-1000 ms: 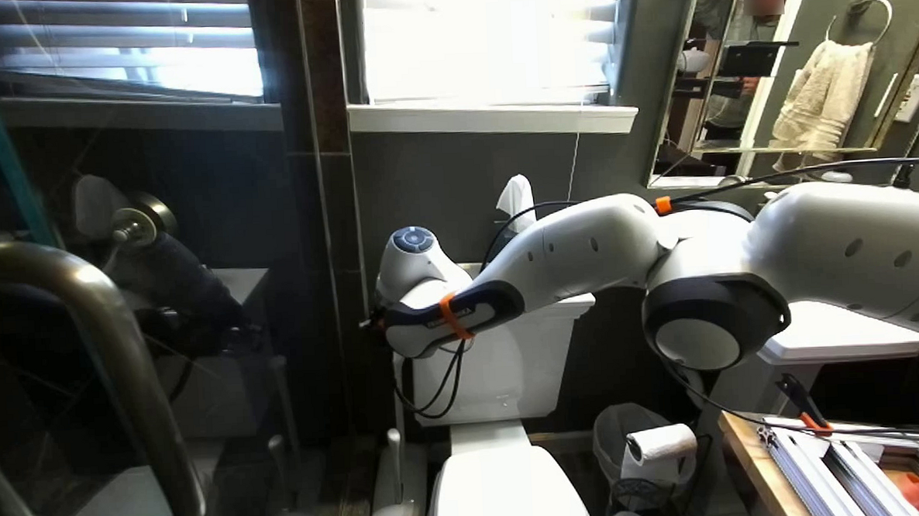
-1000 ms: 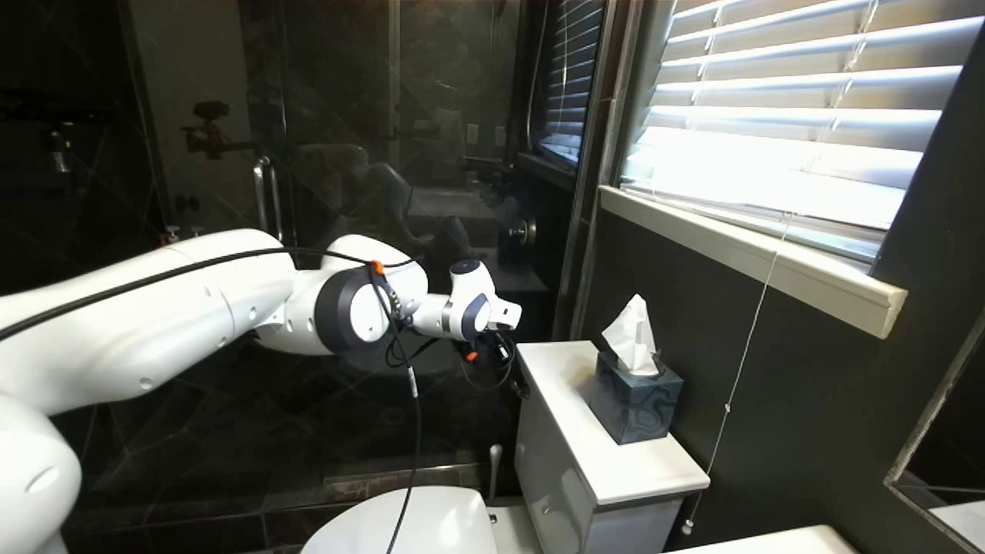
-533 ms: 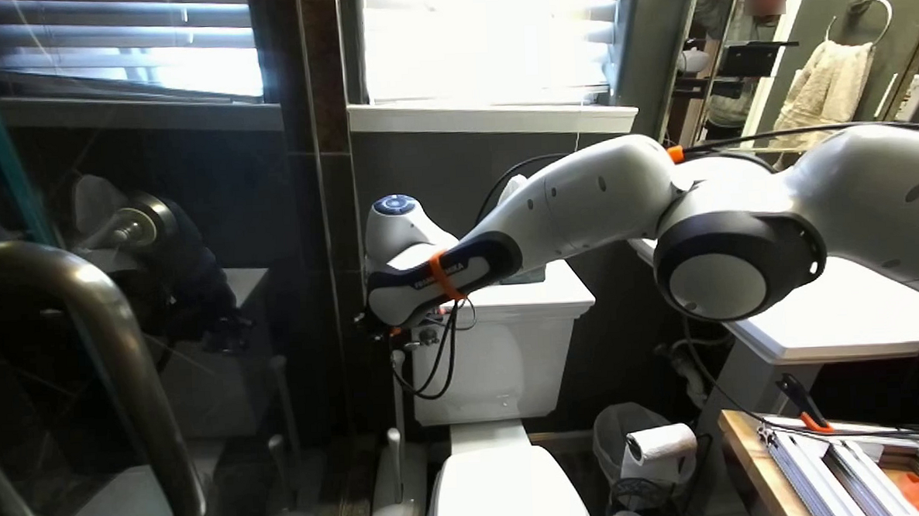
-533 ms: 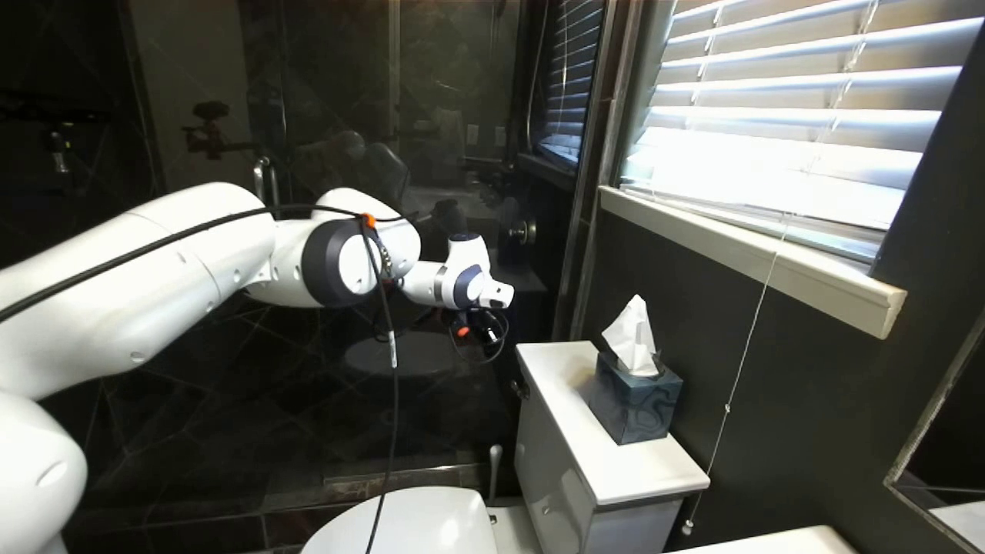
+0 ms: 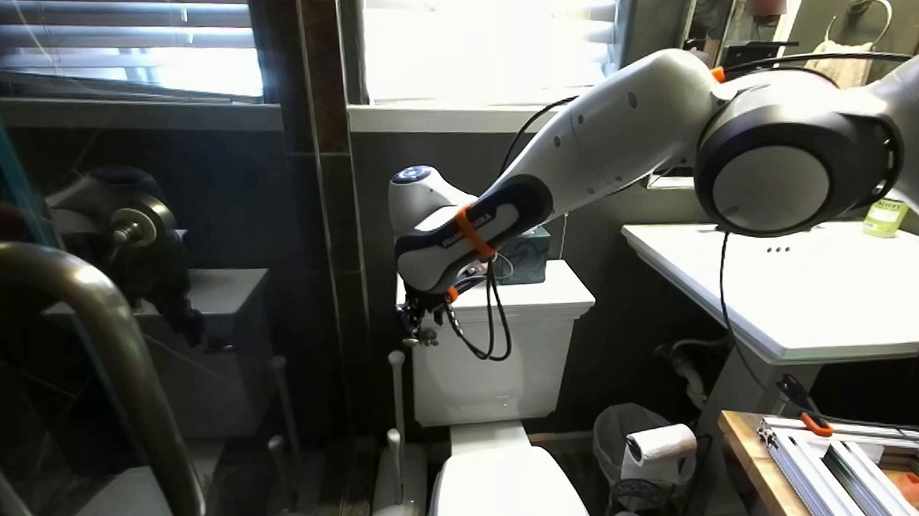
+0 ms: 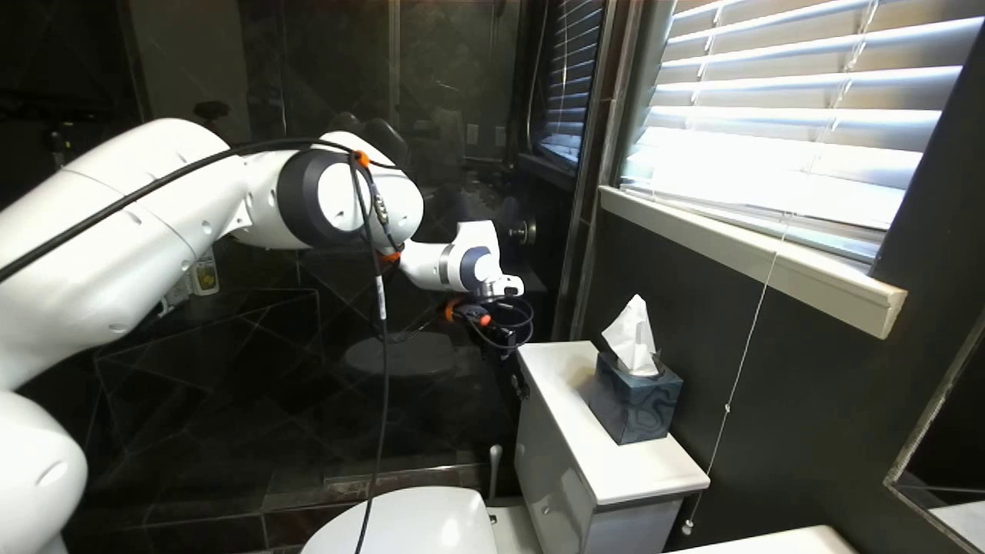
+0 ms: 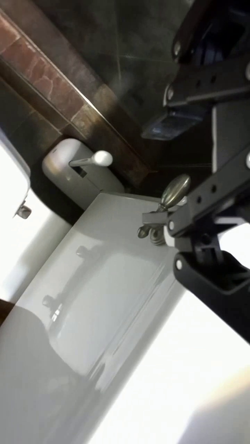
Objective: Flush the toilet
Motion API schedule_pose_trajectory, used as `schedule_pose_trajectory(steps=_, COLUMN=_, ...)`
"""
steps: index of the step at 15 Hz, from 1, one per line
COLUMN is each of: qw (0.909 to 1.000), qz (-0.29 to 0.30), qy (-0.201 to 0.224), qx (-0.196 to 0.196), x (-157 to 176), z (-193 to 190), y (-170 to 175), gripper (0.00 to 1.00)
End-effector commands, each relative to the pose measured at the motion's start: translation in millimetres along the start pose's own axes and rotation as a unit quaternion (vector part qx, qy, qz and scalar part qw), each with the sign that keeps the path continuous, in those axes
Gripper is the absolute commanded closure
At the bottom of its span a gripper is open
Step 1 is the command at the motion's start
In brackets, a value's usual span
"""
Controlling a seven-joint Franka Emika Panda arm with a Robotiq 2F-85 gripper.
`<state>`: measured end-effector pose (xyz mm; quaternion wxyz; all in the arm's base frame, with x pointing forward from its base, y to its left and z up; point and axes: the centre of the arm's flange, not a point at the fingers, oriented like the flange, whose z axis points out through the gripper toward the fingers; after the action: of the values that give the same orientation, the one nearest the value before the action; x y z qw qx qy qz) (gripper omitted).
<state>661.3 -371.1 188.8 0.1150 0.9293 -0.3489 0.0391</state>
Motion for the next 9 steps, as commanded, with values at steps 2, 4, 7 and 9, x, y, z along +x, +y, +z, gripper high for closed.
schedule_pose_trajectory(steps=2, qw=0.9917, qz=-0.128, qy=-0.009, qx=0.004, x=-76, z=-35, y=37, gripper=0.04)
schedule_pose_trajectory(steps=4, qw=0.9839, qz=-0.177, qy=-0.002, qx=0.025, x=-89, z=-46, y=38, gripper=0.00)
schedule_pose_trajectory(steps=7, qw=0.9673, qz=-0.247, qy=0.016, qx=0.057, x=-108, z=-64, y=41, gripper=0.00)
schedule_pose_trajectory(steps=9, qw=0.9567, qz=-0.272, qy=0.042, qx=0.095, x=-122, z=-79, y=41, gripper=0.00)
